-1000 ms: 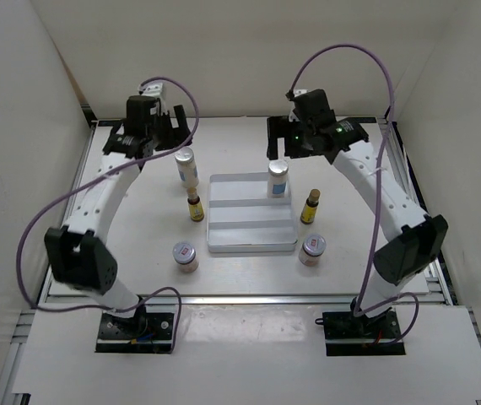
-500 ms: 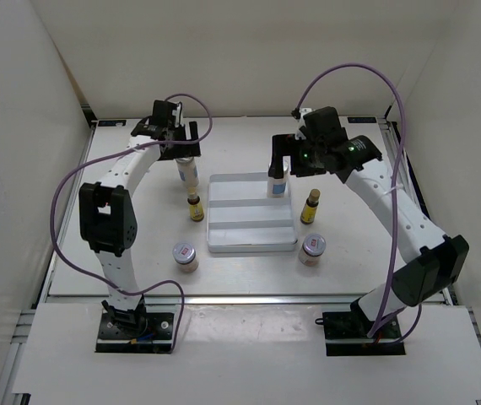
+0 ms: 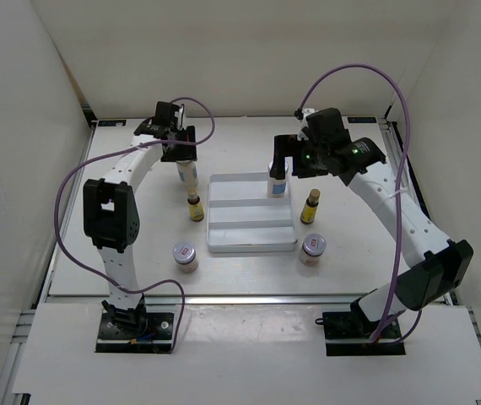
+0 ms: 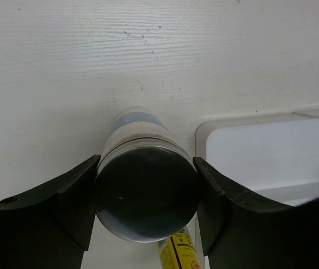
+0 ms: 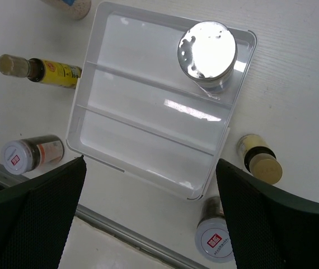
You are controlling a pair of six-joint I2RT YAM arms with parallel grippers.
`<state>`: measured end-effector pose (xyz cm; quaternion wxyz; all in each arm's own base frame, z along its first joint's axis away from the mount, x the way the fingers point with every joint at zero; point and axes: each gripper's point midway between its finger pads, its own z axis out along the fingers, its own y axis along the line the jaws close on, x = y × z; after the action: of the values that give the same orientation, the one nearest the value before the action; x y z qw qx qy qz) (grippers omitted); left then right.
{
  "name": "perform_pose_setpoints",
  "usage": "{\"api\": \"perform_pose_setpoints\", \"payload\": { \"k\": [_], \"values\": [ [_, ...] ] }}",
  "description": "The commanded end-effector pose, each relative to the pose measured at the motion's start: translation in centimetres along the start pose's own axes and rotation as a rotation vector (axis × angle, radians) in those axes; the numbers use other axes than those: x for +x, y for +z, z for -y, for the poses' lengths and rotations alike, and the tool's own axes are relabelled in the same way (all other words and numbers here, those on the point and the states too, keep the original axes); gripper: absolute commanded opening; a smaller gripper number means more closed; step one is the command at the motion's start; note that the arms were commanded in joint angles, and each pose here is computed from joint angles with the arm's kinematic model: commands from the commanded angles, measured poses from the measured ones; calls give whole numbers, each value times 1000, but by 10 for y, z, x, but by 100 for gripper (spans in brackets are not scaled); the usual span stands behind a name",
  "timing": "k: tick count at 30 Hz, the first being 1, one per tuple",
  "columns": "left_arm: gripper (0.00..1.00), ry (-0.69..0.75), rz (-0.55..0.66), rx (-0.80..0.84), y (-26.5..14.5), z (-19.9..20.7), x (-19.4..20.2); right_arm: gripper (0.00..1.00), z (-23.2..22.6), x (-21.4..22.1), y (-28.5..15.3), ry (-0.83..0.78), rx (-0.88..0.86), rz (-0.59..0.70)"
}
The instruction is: Organize the condiment bottles
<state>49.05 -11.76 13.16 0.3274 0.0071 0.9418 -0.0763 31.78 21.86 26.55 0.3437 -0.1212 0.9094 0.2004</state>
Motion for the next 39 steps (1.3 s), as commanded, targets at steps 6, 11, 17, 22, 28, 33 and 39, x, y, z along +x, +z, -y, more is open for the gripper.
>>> {"api": "perform_pose_setpoints", "payload": {
  "k": [6,11,17,22,28,33,39],
  "values": [
    [28,31,205,50,-78,22,-87,100,2,3,-16,-5,10,32],
    [24,39,320,149,-129,48,-123,100,9,10,-13,-3,37,20],
    [22,106,291,338,-137,104,-112,100,15,20,-15,7,60,13],
    [18,213,182,367,-105,140,-70,100,20,23,-17,8,82,10],
    [15,226,84,324,-75,147,-33,100,30,26,-23,21,116,12],
    [17,222,28,270,-57,139,-12,100,36,28,-26,28,132,16],
    [32,238,-16,220,-39,131,5,100,48,36,-28,50,158,4]
  ]
}}
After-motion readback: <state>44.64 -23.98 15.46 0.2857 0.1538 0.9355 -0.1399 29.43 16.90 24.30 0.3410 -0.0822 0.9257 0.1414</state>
